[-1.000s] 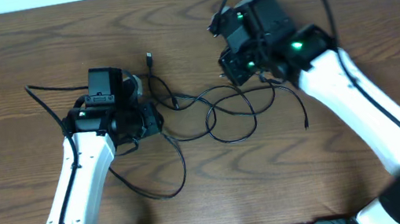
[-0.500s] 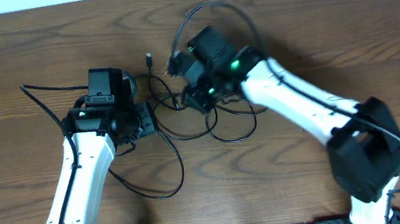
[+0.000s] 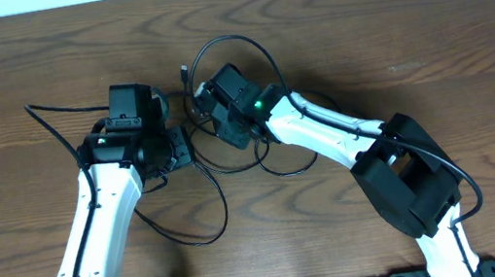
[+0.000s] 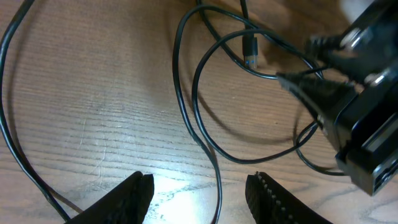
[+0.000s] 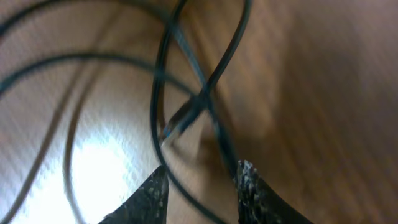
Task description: Untangle cables
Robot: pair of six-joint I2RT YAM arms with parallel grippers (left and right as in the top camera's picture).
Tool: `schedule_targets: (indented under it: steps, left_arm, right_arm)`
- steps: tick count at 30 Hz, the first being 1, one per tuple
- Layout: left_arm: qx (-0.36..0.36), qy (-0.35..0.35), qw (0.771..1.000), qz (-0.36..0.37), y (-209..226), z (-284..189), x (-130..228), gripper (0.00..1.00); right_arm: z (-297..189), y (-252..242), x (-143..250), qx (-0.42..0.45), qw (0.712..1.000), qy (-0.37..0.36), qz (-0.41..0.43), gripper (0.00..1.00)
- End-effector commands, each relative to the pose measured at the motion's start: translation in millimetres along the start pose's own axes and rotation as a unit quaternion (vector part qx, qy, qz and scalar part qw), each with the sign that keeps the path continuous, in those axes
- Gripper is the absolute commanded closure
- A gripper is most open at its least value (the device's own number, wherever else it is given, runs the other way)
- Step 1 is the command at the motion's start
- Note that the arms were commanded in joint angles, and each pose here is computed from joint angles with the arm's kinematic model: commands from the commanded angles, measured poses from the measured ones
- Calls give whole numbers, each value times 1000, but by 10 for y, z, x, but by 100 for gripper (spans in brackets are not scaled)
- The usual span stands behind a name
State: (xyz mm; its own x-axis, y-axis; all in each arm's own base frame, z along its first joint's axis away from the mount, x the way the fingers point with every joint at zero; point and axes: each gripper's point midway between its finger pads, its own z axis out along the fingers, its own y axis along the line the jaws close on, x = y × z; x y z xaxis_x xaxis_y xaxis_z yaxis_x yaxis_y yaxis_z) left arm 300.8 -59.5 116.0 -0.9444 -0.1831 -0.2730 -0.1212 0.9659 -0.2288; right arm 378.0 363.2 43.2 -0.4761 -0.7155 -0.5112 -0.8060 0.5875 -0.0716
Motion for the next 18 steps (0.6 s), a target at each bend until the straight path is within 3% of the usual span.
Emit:
schedule_targets:
  steps: [1,7,12,18]
  left_arm:
    - [-14,0,1000,0,56,17,-3,49]
    - [-148,-53,983,-98,617,-82,-158,50]
    - [-155,-66,966,-194,880,-135,-192,50]
    - [-156,-66,964,-207,946,-148,-195,50]
  right_arm:
    - [-15,-102,-70,30,999,-10,-8,70]
    - [11,-112,-76,30,999,-12,-11,83]
    - [92,-96,-31,27,1000,-6,-11,84]
    - [187,-93,9,27,1000,-3,-11,77]
